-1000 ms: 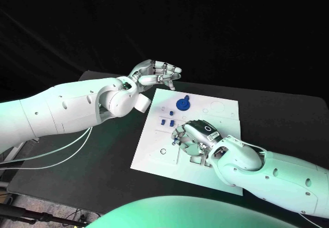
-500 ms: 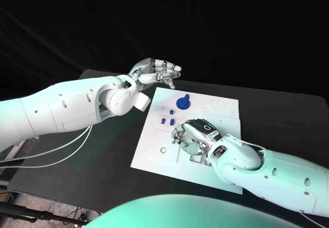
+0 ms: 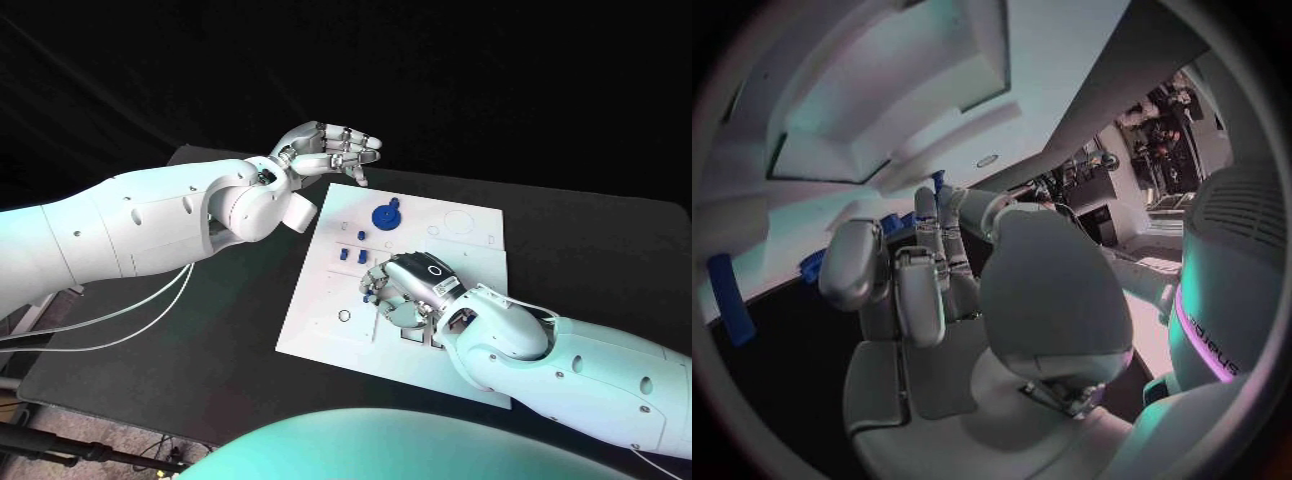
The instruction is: Assemble the parts on the task board
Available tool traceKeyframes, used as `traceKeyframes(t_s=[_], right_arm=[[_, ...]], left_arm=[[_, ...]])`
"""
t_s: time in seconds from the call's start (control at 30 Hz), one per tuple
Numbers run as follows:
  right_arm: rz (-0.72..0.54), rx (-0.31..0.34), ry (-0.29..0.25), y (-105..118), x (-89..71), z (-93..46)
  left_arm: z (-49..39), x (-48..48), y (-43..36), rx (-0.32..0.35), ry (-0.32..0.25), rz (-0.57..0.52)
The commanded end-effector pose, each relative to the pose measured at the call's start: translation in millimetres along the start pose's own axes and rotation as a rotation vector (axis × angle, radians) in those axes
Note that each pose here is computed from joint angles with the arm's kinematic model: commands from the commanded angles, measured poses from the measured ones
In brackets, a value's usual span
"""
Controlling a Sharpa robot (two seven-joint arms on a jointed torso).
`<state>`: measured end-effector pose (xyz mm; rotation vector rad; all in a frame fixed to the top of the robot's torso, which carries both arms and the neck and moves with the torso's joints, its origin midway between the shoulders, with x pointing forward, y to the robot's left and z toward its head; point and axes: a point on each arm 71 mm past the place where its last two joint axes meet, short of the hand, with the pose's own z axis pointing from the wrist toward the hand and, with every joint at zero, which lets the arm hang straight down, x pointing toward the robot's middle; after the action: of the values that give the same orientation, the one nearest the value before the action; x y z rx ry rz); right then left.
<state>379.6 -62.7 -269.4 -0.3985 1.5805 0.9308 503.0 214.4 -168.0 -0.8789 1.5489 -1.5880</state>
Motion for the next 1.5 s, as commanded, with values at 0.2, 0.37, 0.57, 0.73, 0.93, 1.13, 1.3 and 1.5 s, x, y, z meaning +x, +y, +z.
traceKeyframes(t_s=[0.2, 0.37, 0.57, 0.73, 0.93, 1.13, 1.3, 1.5], right_arm=[[-0.023, 0.008, 0.043, 1, 3.9, 0.2], [-0.03, 0.007, 0.074, 2, 6.5, 1.0], [-0.033, 0.001, 0.1, 4, 9.6, 2.7], [-0.031, 0.005, 0.085, 4, 8.8, 2.6], [-0.018, 0.02, 0.028, 2, 4.8, 1.6], [-0.001, 0.03, -0.036, 1, -0.2, -0.1], [0.013, 0.031, -0.08, 1, -4.9, -4.3], [0.024, 0.033, -0.107, 0, -14.1, -14.8]], left_arm=[[0.1, 0.7, -1.1, 0.009, 0.011, -0.009], [0.0, 0.6, -1.0, 0.008, 0.011, -0.009], [0.0, 0.8, -1.1, 0.008, 0.012, -0.009], [-0.1, 0.6, -1.0, 0.006, 0.013, -0.009], [-0.2, 0.5, -0.7, 0.002, 0.014, -0.01], [-0.3, 0.7, -0.4, -0.003, 0.019, -0.011], [-0.4, 0.8, -0.1, -0.007, 0.025, -0.014], [-0.8, 0.6, 0.1, -0.01, 0.03, -0.015]])
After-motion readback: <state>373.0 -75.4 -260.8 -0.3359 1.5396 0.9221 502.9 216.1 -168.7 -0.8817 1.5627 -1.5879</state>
